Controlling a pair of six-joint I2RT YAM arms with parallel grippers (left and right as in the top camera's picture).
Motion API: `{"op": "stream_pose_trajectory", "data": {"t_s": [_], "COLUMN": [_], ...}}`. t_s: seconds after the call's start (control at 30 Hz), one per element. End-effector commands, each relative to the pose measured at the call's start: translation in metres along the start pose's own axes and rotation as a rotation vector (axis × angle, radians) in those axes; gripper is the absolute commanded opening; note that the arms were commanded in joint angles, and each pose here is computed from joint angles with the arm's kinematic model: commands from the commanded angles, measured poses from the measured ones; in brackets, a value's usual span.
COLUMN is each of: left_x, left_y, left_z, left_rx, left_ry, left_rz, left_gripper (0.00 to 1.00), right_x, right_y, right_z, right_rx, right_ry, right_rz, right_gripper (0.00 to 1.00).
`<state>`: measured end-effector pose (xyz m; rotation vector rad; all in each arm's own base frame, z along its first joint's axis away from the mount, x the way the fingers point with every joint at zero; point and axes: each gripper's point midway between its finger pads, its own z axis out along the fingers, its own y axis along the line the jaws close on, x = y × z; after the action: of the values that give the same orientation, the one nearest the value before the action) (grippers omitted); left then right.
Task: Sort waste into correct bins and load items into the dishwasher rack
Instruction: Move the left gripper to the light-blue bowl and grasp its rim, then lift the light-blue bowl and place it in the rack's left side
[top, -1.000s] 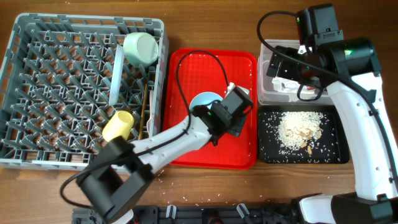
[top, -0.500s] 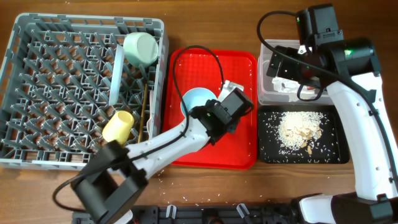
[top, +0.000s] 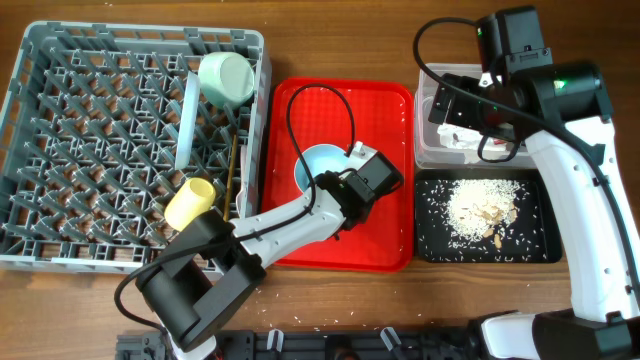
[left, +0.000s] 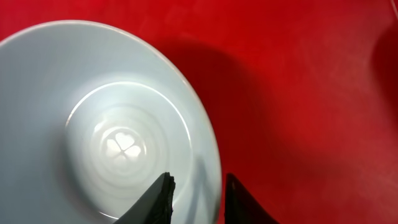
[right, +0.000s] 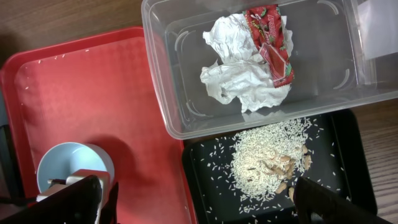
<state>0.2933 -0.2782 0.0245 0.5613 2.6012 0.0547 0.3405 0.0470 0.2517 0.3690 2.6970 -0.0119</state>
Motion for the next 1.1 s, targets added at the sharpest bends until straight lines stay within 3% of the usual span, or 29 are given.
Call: {"op": "stream_pose_trajectory", "data": {"t_s": [0.0, 0.13, 0.33, 0.47, 0.57, 0.77, 0.97, 1.07], "left_x": [0.012, -0.003, -0.062, -0.079, -0.064, -0.024, -0.010, -0.012], "left_y": [0.009, 0.015, 0.034, 0.096, 0.186, 0.311, 0.372, 0.387], "left_z": [0.003, -0.011, -0.122, -0.205, -0.262, -0.318, -0.310, -0.297], "left_rx": [-0.048, -0.069, 0.038, 0.103, 0.144, 0.210, 0.642, 0.935], "left_ry": [0.037, -0.003, -0.150, -0.252, -0.356, -0.566, -0.686, -0.748], "left_rz": [0.016, 0.007, -0.084, -0.235, -0.489, -0.844, -1.023, -0.957], "left_gripper": [0.04, 0.04, 0.04, 0.04, 0.04, 0.04, 0.04, 0.04], "right_x": [-0.002, -0.002, -0.002, -0.002, -0.002, -0.002, -0.002, -0.002], "right_y": [-0.002, -0.002, -0.002, -0.002, -0.002, -0.002, -0.002, -0.002], "right_z": [0.001, 0.001, 0.001, 0.001, 0.001, 0.001, 0.001, 0.001], "right_rx": [0.011, 0.011, 0.011, 0.011, 0.011, 0.011, 0.011, 0.011], "right_ry": [-0.004, -0.004, -0.004, -0.004, -0.004, -0.004, -0.004, -0.004], "right_rz": [0.022, 0.022, 0.022, 0.022, 0.022, 0.022, 0.022, 0.022], "right_gripper": [1.00, 1.00, 1.00, 1.00, 0.99, 1.00, 1.00, 1.00]}}
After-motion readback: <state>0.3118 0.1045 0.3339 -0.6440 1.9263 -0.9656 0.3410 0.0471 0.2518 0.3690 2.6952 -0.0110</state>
